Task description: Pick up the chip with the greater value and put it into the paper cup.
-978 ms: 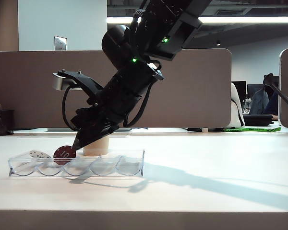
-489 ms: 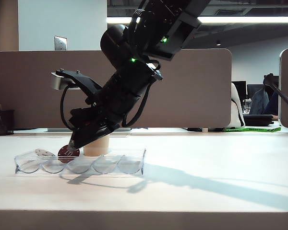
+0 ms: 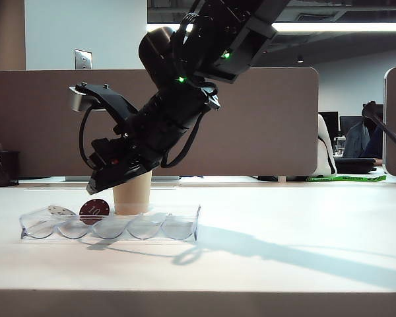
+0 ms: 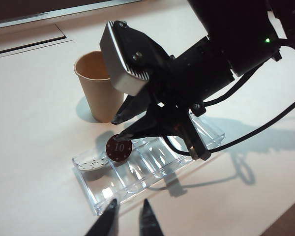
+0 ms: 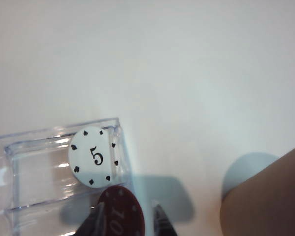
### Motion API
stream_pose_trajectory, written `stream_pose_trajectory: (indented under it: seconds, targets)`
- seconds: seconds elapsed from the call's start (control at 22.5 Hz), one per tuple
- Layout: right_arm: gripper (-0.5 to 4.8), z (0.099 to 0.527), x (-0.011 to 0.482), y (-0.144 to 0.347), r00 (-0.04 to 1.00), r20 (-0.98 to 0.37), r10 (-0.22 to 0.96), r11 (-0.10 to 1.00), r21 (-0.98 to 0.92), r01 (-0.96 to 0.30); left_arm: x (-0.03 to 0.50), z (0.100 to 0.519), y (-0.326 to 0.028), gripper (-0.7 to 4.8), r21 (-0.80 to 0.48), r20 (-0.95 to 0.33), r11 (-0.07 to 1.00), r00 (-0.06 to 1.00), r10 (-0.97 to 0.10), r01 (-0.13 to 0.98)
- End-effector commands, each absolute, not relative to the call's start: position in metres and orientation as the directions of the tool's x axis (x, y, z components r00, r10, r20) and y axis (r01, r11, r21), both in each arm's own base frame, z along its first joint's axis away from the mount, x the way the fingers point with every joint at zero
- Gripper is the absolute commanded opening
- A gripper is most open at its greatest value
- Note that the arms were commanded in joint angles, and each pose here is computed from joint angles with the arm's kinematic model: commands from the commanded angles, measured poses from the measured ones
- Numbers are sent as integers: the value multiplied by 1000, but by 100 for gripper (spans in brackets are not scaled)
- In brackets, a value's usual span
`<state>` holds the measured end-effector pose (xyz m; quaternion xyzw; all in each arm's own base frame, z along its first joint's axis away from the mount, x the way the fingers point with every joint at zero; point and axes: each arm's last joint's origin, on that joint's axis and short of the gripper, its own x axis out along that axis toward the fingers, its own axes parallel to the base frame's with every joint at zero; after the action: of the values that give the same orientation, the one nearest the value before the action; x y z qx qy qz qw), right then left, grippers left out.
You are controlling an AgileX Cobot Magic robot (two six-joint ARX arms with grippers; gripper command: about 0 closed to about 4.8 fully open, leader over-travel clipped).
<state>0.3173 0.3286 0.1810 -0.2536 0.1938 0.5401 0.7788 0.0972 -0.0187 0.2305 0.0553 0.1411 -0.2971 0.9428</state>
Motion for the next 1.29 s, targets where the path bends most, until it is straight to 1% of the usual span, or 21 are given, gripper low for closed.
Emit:
stream_pose_trajectory:
  seconds: [0.04,0.49,0.67,0.76,0.89,1.02,1.07,1.29]
  targets:
    - [132,181,318,330,346,-562,751,288,-193,-938,97,233,-19,60,30,-286,813,784,-550,581]
    - [131,170,320,331,338,-578,742,286,-183,-941,97,233,-19,60,30,-286,813,784,-550,581]
    - [114,170,320,331,339,-579,742,287,-182,-940,97,233,-19,60,30,-286,813,784,-550,581]
    - [92,170,320,331,338,-579,742,287,-182,-941,97,233,-19,60,30,-286,813,784,-550,581]
    - [38,170,320,331,338,-579,742,287,-182,-941,97,233,-19,60,30,-286,813,784,-550,581]
    - [20,170,320,331,339,-579,742,287,-182,-940,97,233,-19,60,30,-286,813,784,-550,581]
    - [-1,170,320,331,338,-578,742,287,-182,-941,97,233,-19,60,29,-287,813,784,-550,581]
    - [-1,170,319,332,337,-579,743,285,-182,-941,97,233,-19,60,29,-287,813,784,-550,581]
